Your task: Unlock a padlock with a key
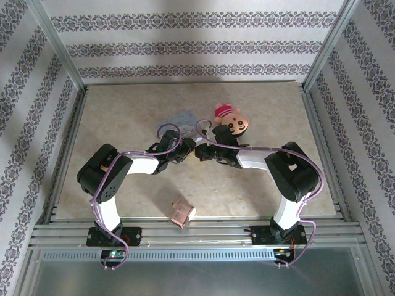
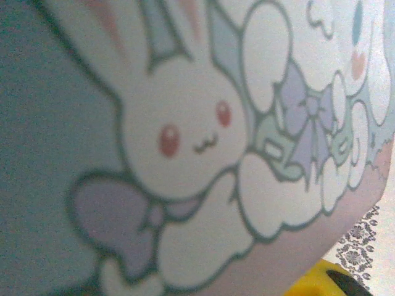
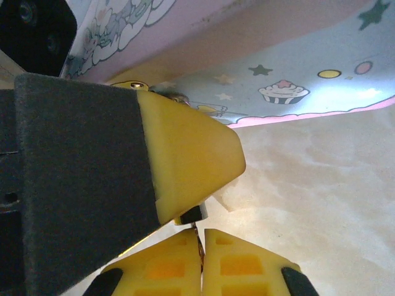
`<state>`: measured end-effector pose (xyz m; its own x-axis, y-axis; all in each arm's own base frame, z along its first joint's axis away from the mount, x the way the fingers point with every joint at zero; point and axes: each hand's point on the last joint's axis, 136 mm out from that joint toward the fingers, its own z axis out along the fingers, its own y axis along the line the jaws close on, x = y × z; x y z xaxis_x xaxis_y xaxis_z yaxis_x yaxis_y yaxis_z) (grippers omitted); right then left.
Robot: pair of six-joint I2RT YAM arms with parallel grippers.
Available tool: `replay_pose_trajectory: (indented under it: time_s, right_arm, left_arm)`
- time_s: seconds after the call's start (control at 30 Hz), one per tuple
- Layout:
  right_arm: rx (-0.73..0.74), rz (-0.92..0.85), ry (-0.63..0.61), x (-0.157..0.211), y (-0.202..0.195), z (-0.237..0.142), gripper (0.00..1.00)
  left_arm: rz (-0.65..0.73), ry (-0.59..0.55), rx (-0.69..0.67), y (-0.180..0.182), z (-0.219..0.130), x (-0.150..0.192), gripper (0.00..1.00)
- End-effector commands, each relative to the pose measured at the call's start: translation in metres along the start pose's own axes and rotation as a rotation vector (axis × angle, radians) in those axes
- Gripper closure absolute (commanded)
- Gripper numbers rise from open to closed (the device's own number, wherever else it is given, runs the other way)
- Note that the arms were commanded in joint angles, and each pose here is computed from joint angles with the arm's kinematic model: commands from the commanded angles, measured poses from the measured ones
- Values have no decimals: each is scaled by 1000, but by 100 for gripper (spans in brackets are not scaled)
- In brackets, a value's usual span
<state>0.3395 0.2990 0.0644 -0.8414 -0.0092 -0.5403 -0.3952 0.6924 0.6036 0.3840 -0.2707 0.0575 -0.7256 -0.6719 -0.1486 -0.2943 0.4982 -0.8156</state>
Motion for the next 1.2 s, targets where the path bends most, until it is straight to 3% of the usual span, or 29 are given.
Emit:
replay_pose_trajectory:
  time_s: [0.0, 0.77, 1.03, 1.17]
  right_arm:
    - [-6, -9, -101, -24, 6, -10, 100]
    - [-118, 41, -247, -49, 19, 1, 100]
    - [-83, 43, -238, -40, 12, -5, 76]
    - [-68, 48, -221, -28, 7, -11, 70]
  left_arm:
    - [-137, 205, -100, 38, 3, 48, 97]
    - [-117, 242, -73, 27, -3, 54, 98]
    - [-145, 213, -78, 34, -4, 49, 98]
    - [-158, 197, -83, 37, -3, 46, 97]
